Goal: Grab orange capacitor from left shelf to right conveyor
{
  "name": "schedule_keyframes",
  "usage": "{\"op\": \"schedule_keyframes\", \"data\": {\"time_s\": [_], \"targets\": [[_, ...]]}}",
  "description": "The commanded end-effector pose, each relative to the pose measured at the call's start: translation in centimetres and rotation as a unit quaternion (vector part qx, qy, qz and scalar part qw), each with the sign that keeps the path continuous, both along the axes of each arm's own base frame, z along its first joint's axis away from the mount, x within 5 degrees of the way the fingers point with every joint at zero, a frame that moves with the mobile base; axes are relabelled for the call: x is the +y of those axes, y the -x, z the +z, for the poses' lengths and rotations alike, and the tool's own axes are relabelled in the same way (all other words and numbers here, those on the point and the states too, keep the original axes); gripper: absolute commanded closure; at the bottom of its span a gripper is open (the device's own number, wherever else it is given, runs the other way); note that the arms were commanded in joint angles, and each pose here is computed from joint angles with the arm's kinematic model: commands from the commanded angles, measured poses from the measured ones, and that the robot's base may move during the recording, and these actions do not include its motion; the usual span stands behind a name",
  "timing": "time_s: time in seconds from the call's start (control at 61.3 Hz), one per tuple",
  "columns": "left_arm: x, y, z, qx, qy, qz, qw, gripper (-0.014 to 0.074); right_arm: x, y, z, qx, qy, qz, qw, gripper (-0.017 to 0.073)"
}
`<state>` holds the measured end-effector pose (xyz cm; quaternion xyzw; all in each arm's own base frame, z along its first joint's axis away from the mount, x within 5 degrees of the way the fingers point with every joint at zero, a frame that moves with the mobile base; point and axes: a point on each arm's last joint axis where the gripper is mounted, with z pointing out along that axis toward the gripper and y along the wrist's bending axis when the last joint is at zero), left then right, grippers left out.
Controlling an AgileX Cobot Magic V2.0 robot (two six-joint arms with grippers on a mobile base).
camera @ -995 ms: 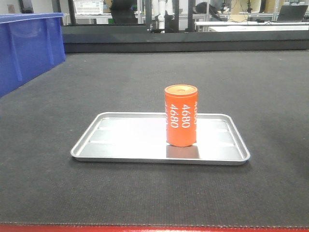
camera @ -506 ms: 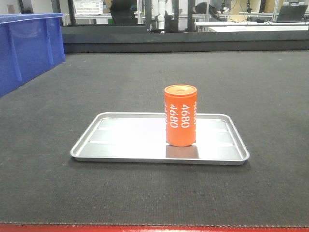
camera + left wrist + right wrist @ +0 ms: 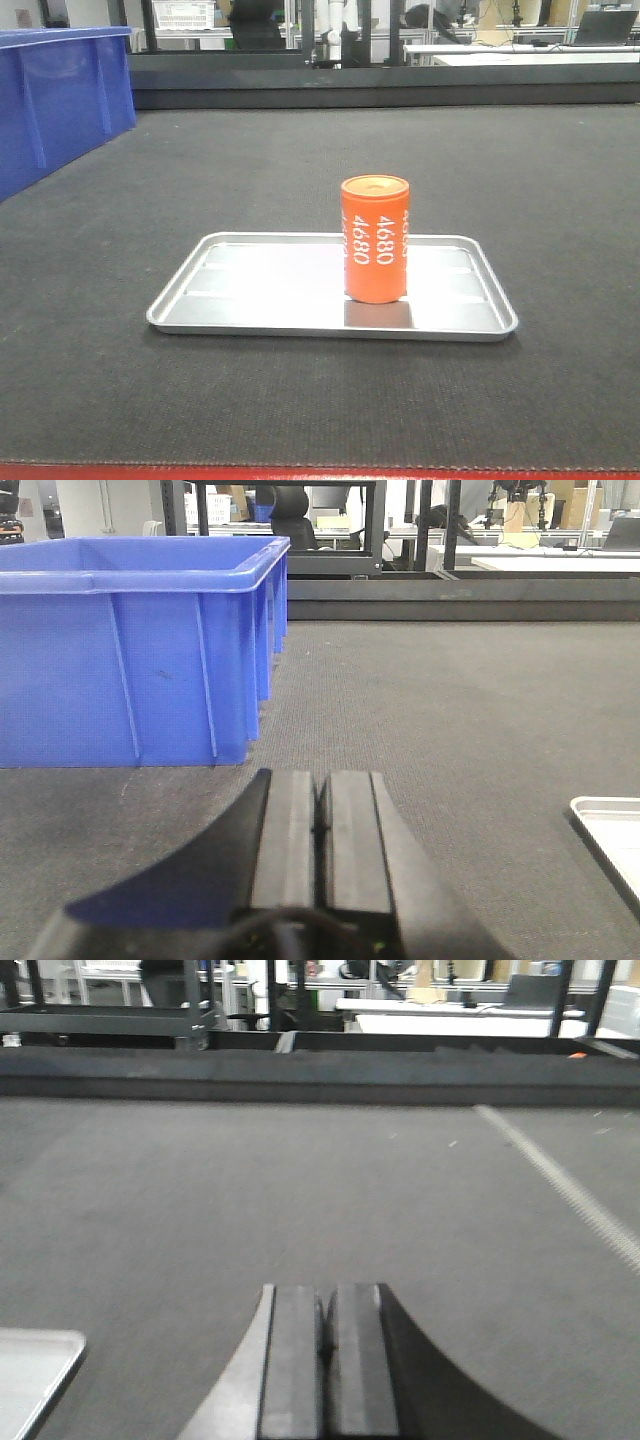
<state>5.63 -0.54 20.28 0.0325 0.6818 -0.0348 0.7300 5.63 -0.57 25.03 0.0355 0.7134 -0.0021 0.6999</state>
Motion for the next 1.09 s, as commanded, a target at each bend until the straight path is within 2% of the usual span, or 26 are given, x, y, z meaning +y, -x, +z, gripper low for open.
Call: {"op": "schedule_keyframes", "data": {"time_s": [0.0, 0.098, 0.179, 0.408, 0.702, 0.783, 0.914, 1.077], "targets": [[0.0, 0.0, 1.0, -0.043, 0.007, -0.002, 0.999, 0.0699, 0.5, 0.0, -0.6, -0.064, -0.007, 0.029, 0.998, 0.0510], [0.0, 0.0, 1.0, -0.043, 0.007, -0.002, 0.999, 0.0699, 0.7, -0.3, -2.8, -0.055, -0.050, 0.041, 0.996, 0.0510], [0.0, 0.0, 1.0, -0.043, 0.007, -0.002, 0.999, 0.0699, 0.7, -0.4, -3.4, -0.046, -0.070, 0.041, 0.996, 0.0510], [0.0, 0.0, 1.0, -0.043, 0.007, -0.002, 0.999, 0.0699, 0.8, -0.3, -3.2, -0.056, -0.063, 0.046, 0.995, 0.0510], [0.0, 0.0, 1.0, -0.043, 0.007, -0.002, 0.999, 0.0699, 0.5, 0.1, -3.0, -0.079, 0.020, 0.017, 0.997, 0.0510], [0.0, 0.0, 1.0, -0.043, 0.007, -0.002, 0.999, 0.0699, 0.4, 0.2, -3.1, -0.088, 0.015, 0.010, 0.996, 0.0510], [0.0, 0.0, 1.0, -0.043, 0.007, -0.002, 0.999, 0.0699, 0.4, 0.2, -3.8, -0.105, -0.019, 0.012, 0.994, 0.0510], [0.0, 0.0, 1.0, -0.043, 0.007, -0.002, 0.999, 0.0699, 0.4, 0.2, -3.8, -0.102, -0.014, 0.012, 0.995, 0.0510]]}}
